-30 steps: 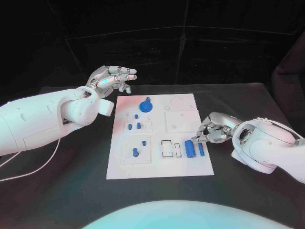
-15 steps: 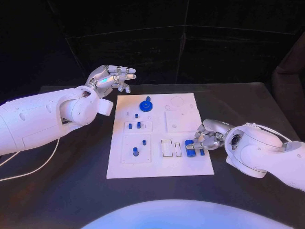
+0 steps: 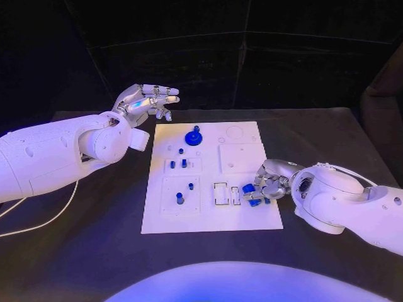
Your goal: Assemble the parts on the task board
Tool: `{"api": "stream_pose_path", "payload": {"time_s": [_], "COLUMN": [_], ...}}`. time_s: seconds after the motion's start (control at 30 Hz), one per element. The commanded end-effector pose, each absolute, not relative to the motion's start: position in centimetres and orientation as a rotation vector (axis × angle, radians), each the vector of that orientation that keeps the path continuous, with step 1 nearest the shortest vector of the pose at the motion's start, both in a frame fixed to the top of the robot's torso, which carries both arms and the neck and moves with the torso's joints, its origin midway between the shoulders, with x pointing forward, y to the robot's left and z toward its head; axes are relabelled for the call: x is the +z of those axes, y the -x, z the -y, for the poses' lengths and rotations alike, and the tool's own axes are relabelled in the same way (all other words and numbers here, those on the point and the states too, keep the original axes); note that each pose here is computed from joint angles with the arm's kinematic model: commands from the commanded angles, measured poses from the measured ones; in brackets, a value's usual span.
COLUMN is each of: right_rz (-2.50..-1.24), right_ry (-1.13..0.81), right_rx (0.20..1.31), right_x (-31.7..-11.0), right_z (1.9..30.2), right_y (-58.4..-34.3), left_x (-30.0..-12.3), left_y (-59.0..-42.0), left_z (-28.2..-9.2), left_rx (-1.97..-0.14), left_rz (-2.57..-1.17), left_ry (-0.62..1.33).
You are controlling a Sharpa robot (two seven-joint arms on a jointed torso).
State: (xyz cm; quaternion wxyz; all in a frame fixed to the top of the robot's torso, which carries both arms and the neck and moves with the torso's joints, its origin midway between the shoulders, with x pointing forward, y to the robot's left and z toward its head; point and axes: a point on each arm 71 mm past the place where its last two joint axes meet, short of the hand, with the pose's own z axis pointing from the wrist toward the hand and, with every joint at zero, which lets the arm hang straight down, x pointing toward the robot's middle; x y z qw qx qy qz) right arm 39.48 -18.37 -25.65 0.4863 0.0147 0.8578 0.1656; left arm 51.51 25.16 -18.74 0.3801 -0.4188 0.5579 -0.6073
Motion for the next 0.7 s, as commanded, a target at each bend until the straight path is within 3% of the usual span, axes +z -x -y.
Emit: {"api": "stream_pose_path", "payload": {"time_s": [0.03,0.23,0.7], "right_rz": [-2.119,-2.070,-1.940], "right_ry": [-0.007,-0.074,-0.299], "right_rx": [0.340,0.365,0.581], "right_x": [-26.5,-26.1,-23.8], "right_z": [18.5,18.4,17.8], "right_y": [-39.2,-39.1,-37.3], "left_x": [-18.6,-18.6,-18.6], "left_y": [-51.5,-51.5,-51.5], "left_z": [-25.1,-25.1,-25.1], "left_rx": [-1.568,-1.568,-1.567], "left_rz": [-1.424,-1.425,-1.426], "left_ry": [1.066,1.066,1.067]}}
